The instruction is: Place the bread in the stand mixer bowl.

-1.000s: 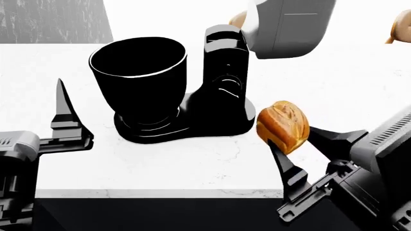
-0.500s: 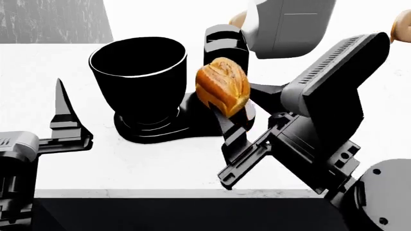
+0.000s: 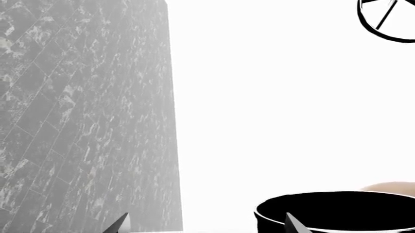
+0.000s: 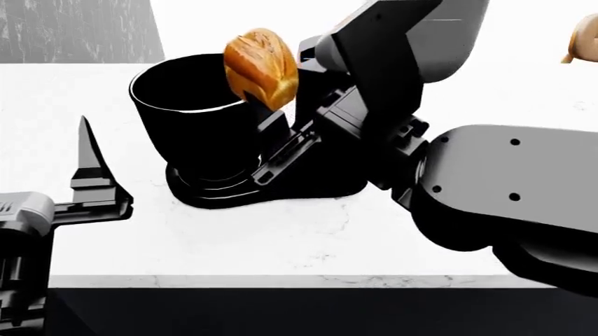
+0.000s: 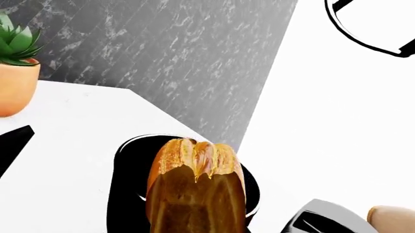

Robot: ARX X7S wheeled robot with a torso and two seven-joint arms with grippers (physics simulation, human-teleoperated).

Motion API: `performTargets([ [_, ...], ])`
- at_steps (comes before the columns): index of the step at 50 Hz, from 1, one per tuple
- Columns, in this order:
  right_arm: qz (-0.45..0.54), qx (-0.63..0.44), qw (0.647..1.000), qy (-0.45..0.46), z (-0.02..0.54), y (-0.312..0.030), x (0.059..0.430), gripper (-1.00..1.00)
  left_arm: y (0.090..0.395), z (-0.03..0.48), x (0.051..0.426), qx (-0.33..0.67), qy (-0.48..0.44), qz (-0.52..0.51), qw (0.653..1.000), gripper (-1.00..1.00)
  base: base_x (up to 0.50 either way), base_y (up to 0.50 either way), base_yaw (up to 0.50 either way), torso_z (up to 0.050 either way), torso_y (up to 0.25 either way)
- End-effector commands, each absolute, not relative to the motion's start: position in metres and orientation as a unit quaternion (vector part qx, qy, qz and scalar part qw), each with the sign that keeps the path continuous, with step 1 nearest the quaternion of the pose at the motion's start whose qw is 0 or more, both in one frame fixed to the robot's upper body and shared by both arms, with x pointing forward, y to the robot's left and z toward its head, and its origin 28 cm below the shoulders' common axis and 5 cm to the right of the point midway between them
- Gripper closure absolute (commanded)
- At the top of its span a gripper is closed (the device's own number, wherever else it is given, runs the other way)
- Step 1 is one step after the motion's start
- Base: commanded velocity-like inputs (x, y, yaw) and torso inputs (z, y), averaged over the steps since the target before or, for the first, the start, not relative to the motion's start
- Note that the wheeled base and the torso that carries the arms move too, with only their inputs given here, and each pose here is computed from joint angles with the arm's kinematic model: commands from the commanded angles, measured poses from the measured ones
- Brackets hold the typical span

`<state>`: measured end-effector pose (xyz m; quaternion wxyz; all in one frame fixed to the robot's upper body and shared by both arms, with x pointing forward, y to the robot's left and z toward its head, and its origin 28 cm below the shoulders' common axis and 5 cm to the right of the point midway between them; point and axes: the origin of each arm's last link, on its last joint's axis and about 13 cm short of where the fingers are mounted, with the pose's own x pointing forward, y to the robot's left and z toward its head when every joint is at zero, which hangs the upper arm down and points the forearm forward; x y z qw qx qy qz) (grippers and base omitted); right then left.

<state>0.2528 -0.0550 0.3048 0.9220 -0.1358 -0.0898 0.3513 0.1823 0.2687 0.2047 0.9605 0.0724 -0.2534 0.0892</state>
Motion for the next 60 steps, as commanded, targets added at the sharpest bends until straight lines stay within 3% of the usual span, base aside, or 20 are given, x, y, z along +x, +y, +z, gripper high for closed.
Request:
performTargets([
  [1,0.357,-0.125,0.917,-0.128,0.32,-0.049,0.26,1.0,0.272,0.205,0.182,0.071,-0.259,0.104,0.957,-1.0,0.0,0.0,0.0,0.0,0.0],
  [33,0.377,-0.127,0.909,-0.127,0.322,-0.039,0.273,1.0,0.271,0.203,0.183,0.072,-0.258,0.102,0.958,-1.0,0.0,0.0,0.0,0.0,0.001],
  [60,0.403,-0.112,0.903,-0.101,0.335,-0.017,0.332,1.0,0.273,0.203,0.182,0.071,-0.258,0.106,0.958,-1.0,0.0,0.0,0.0,0.001,0.0],
])
